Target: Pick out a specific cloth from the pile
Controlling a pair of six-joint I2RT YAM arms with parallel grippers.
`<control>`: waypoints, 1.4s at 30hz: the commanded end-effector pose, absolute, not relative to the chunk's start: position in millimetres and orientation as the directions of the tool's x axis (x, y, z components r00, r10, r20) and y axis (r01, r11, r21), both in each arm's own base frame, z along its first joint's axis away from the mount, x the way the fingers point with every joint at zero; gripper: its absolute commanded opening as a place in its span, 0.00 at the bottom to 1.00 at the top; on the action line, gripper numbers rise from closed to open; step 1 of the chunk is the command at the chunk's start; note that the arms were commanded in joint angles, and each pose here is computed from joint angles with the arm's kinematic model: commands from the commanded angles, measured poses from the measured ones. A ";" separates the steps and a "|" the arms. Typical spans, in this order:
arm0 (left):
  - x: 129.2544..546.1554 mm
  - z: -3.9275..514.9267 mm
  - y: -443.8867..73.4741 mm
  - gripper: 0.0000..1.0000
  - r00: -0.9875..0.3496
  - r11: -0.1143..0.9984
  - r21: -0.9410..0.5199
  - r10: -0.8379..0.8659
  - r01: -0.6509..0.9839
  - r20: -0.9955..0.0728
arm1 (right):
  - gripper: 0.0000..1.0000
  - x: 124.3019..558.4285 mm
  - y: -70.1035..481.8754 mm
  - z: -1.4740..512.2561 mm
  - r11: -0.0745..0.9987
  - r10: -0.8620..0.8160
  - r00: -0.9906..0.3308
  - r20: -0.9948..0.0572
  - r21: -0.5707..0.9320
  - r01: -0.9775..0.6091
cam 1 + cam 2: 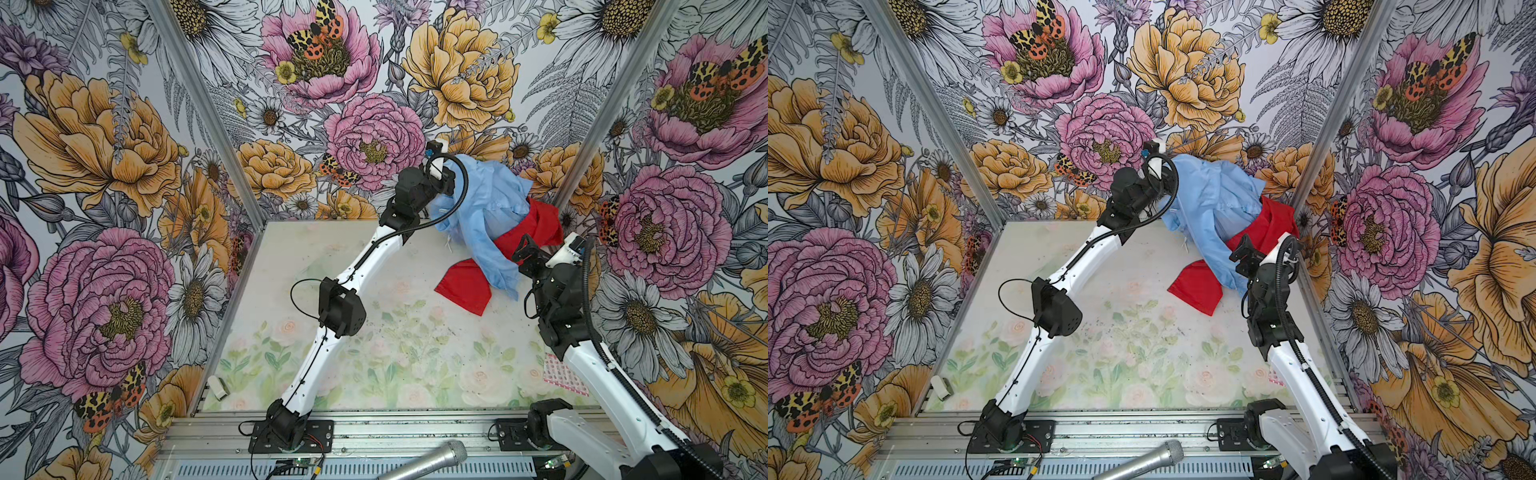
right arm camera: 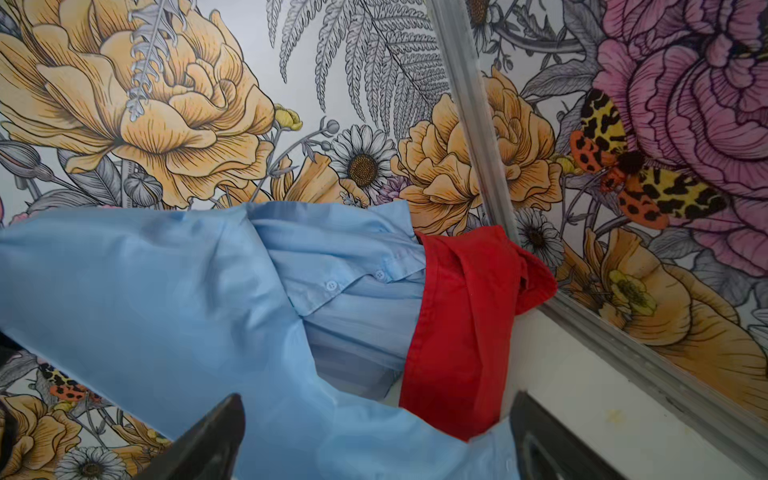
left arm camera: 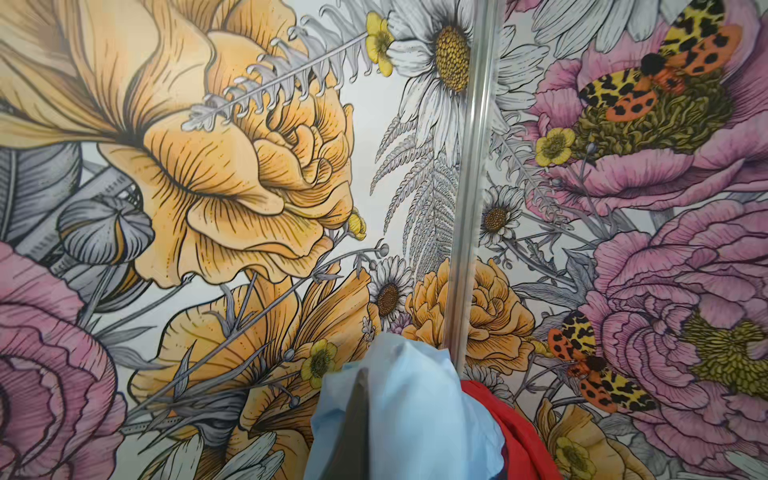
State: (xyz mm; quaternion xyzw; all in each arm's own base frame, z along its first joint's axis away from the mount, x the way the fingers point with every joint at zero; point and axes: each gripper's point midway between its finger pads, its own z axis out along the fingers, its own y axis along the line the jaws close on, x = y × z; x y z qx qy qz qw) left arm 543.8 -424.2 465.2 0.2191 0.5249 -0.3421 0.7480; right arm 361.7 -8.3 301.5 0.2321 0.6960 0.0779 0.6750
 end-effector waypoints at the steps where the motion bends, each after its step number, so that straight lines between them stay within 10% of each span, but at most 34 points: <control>1: 389.5 670.4 -359.0 0.00 0.555 0.600 0.182 -0.525 0.779 -0.645 | 0.99 366.2 -6.7 295.3 0.881 0.432 0.032 -0.901 0.429 0.199; 4: 336.3 724.1 -310.6 0.00 0.649 0.642 0.248 -0.518 0.726 -0.558 | 0.99 364.7 -1.6 294.8 0.882 0.442 0.040 -0.896 0.442 0.162; 10: 383.8 702.1 -216.8 0.00 0.658 0.836 0.092 -0.352 0.541 -0.666 | 0.99 362.7 2.8 299.3 0.885 0.445 0.047 -0.894 0.447 0.128; 15: 425.0 662.0 -230.1 0.00 0.486 0.826 0.074 -0.253 0.558 -0.837 | 0.99 359.1 5.4 301.0 0.894 0.432 0.043 -0.901 0.434 0.111; 31: 460.4 631.0 -226.4 0.00 0.393 0.885 0.061 -0.143 0.462 -0.909 | 1.00 349.7 10.3 289.7 0.908 0.412 0.011 -0.911 0.411 0.086; 42: 249.2 823.4 -96.7 0.00 0.876 0.962 0.032 -0.232 0.270 -0.423 | 1.00 349.5 15.0 287.4 0.918 0.393 0.014 -0.920 0.393 0.052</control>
